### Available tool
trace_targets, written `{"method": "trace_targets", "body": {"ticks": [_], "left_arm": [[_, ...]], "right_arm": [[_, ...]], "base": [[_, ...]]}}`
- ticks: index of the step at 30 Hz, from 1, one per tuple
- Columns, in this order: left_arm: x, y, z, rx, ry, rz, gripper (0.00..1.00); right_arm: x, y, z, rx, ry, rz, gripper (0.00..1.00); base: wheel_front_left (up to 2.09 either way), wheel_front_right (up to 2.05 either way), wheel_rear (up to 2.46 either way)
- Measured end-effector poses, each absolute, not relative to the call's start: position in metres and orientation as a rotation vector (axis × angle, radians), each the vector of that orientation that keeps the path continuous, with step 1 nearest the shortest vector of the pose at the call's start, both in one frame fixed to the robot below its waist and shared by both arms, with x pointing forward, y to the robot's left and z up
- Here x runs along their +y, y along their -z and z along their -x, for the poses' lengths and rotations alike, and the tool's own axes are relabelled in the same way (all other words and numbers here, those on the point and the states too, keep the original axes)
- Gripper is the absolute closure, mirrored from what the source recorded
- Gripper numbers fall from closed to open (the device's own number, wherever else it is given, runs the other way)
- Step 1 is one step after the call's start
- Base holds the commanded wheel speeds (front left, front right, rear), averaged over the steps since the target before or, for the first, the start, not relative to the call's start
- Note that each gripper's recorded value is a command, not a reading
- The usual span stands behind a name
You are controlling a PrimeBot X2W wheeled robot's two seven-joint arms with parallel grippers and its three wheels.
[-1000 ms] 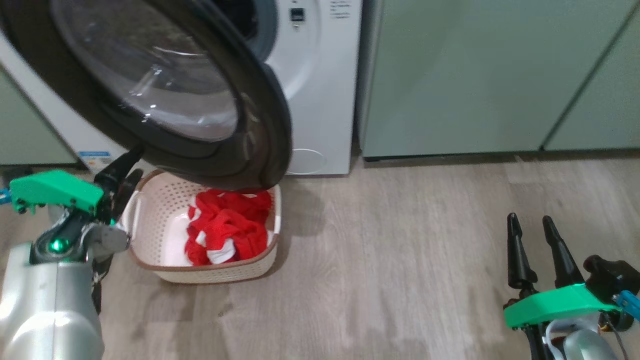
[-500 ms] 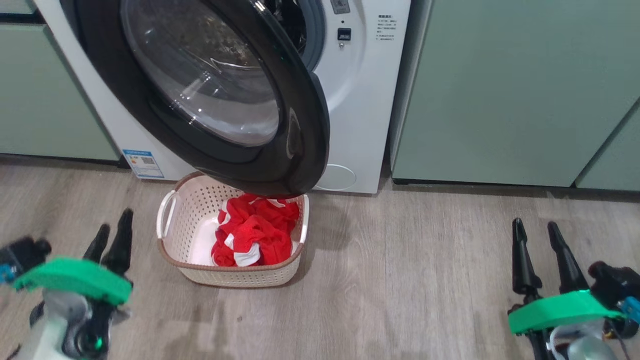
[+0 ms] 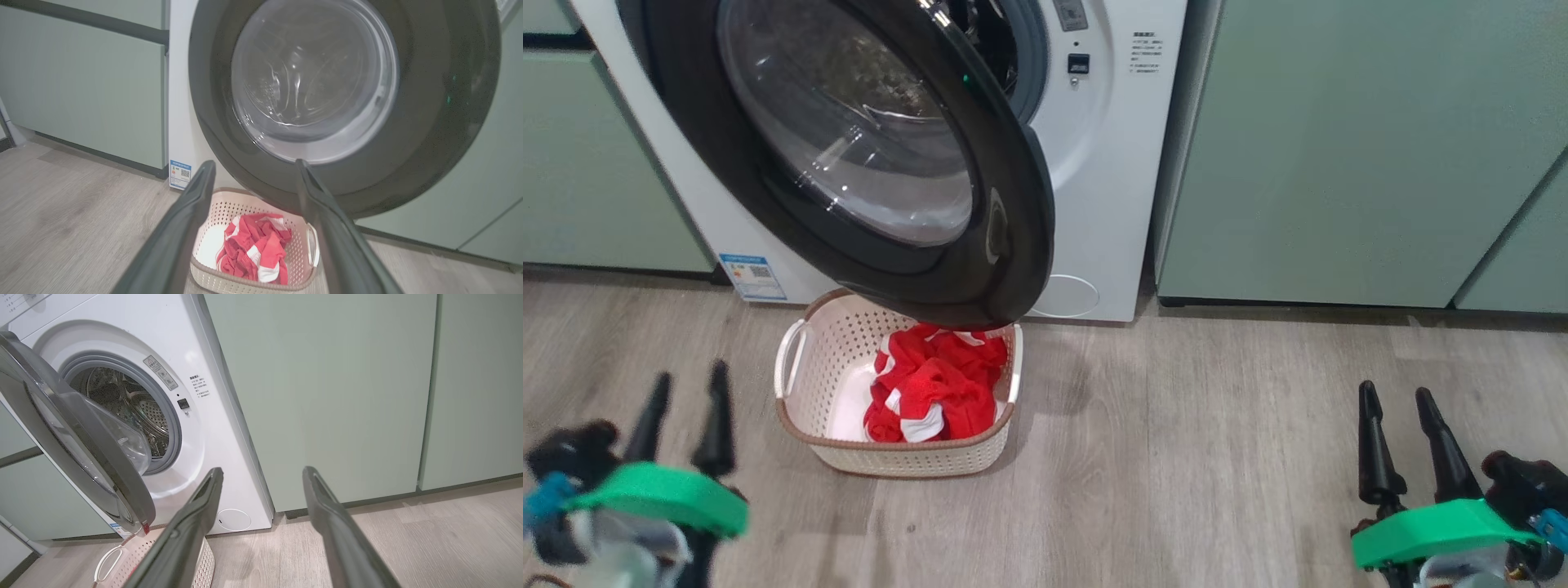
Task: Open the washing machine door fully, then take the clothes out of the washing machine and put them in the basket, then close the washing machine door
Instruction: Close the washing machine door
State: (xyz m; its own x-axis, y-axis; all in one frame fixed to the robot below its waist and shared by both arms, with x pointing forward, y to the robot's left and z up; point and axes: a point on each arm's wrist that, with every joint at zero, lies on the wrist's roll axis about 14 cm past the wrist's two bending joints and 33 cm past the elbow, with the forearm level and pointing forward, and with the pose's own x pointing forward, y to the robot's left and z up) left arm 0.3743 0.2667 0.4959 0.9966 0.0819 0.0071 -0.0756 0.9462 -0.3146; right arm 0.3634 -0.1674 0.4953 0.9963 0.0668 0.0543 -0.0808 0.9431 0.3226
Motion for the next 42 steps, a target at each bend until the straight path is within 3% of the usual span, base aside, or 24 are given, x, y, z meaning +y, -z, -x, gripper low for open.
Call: {"method": "trace_targets", "body": {"ticks": [10,24,25,26,27,34,42], "left_arm": [[0.242,-0.467,-0.357,0.059,-0.046,0.185,0.00],[0.243,-0.467,-0.359,0.057,-0.053,0.165,0.00],[0.243,-0.467,-0.358,0.058,-0.053,0.163,0.00],[0.243,-0.467,-0.358,0.059,-0.053,0.159,0.00],[0.244,-0.466,-0.357,0.061,-0.055,0.160,0.00],[0.246,-0.459,-0.349,0.082,-0.068,0.161,0.00],[0.257,-0.452,-0.328,0.091,-0.126,0.175,0.00]], "right_arm": [[-0.173,-0.485,-0.357,-0.014,-0.050,-0.335,0.00],[-0.177,-0.484,-0.355,-0.014,-0.034,-0.339,0.00],[-0.179,-0.484,-0.356,-0.016,-0.029,-0.341,0.27],[-0.181,-0.485,-0.356,-0.021,-0.021,-0.344,0.67],[-0.183,-0.487,-0.358,-0.028,-0.015,-0.348,1.00],[-0.186,-0.539,-0.384,-0.184,-0.040,-0.352,1.00],[-0.140,-0.619,-0.416,-0.380,-0.227,-0.327,1.00]], "base": [[0.00,0.00,0.00],[0.00,0.00,0.00],[0.00,0.00,0.00],[0.00,0.00,0.00],[0.00,0.00,0.00],[0.00,0.00,0.00],[0.00,0.00,0.00]]}}
